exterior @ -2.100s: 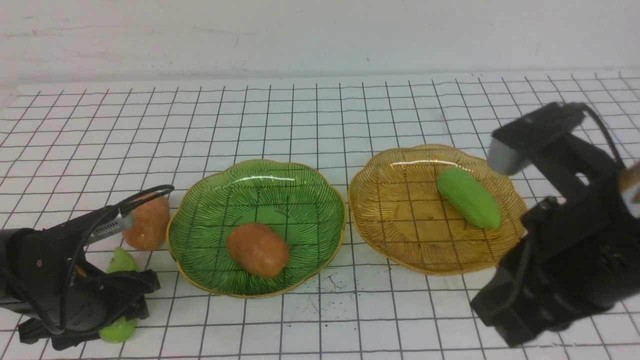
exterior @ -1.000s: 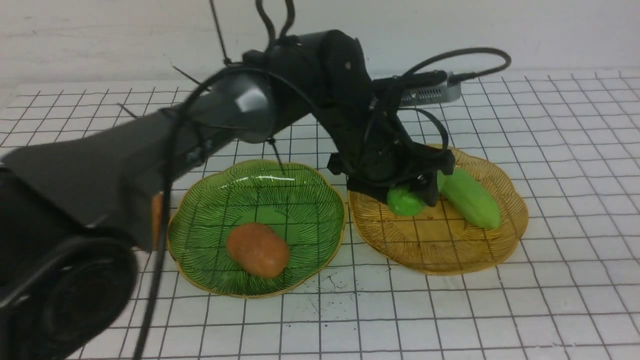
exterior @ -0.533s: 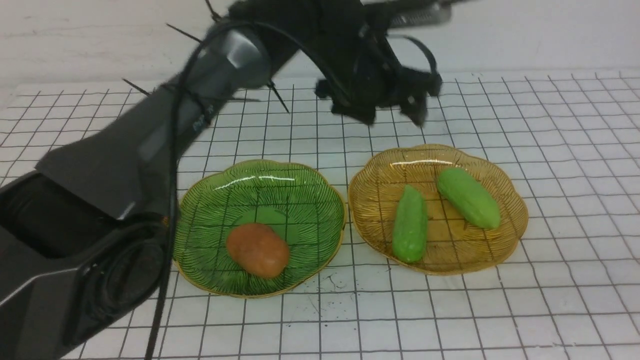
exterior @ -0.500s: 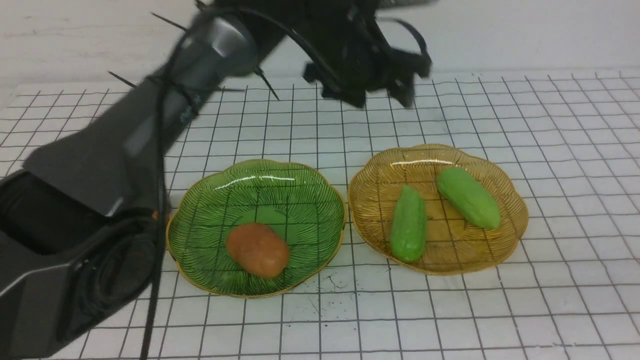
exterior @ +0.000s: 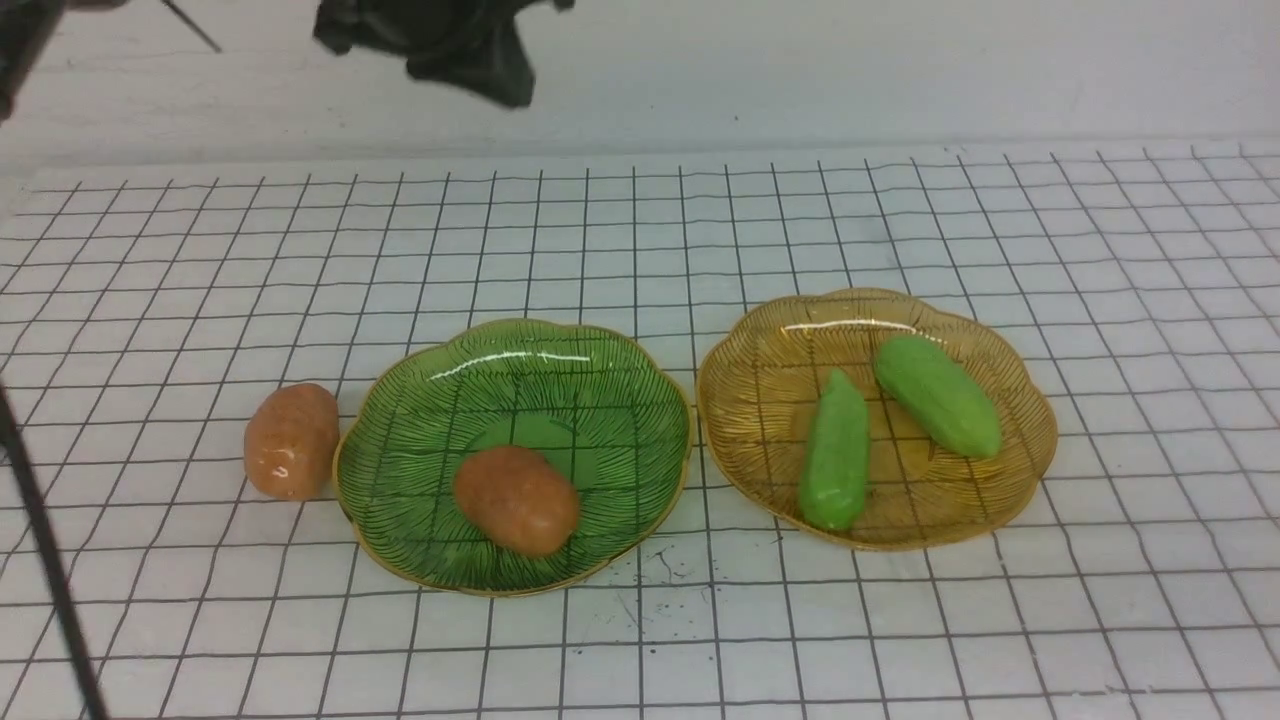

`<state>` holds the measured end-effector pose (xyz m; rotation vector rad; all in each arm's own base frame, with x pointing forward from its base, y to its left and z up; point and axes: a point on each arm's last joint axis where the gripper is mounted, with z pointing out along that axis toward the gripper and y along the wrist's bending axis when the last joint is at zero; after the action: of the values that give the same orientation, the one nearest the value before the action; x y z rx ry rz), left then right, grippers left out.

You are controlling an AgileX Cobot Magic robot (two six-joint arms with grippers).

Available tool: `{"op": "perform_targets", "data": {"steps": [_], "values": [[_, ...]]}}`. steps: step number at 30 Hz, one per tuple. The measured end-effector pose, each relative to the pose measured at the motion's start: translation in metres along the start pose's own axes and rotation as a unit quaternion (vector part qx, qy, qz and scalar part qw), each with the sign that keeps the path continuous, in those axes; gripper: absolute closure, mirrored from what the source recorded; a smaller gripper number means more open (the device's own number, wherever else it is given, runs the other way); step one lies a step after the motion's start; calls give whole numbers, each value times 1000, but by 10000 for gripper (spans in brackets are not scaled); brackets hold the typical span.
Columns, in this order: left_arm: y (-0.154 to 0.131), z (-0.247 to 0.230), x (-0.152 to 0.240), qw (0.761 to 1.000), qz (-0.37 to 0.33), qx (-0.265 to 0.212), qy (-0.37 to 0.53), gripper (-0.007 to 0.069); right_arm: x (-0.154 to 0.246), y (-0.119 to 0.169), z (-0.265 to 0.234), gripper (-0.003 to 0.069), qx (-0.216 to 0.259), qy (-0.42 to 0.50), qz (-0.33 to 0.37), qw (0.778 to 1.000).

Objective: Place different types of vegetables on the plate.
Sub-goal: 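Put the potatoes from the left side into the left plate with the left gripper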

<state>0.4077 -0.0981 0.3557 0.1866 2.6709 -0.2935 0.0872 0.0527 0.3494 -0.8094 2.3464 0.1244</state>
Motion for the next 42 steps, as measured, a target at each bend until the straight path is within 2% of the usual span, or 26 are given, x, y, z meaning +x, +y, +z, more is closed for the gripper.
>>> {"op": "perform_targets", "data": {"steps": [5,9,13,17,26,28,32,36,40,42], "values": [[44,25,41,993,-33,-76,89,633,0,0,0,673,-2,0,1,1000],[72,43,52,986,-65,-92,125,617,0,1,0,673,-5,0,2,1000],[93,57,54,981,-94,-101,139,564,0,2,0,673,-8,0,4,1000],[107,71,57,976,-108,-107,153,462,0,2,0,673,-12,0,5,1000],[114,107,53,980,-114,-101,131,108,0,2,0,673,-12,0,5,1000],[115,111,52,980,-114,-101,125,69,0,2,0,673,-12,0,5,1000],[120,122,53,980,-111,-108,126,41,0,2,0,673,-12,0,5,1000],[126,134,56,977,-114,-110,140,48,0,2,0,673,-12,-2,5,1000],[128,144,60,975,-114,-112,155,141,-1,2,0,673,-12,-6,2,1000],[130,143,61,973,-109,-121,163,142,-1,2,0,673,-12,-6,1,1000]]}}
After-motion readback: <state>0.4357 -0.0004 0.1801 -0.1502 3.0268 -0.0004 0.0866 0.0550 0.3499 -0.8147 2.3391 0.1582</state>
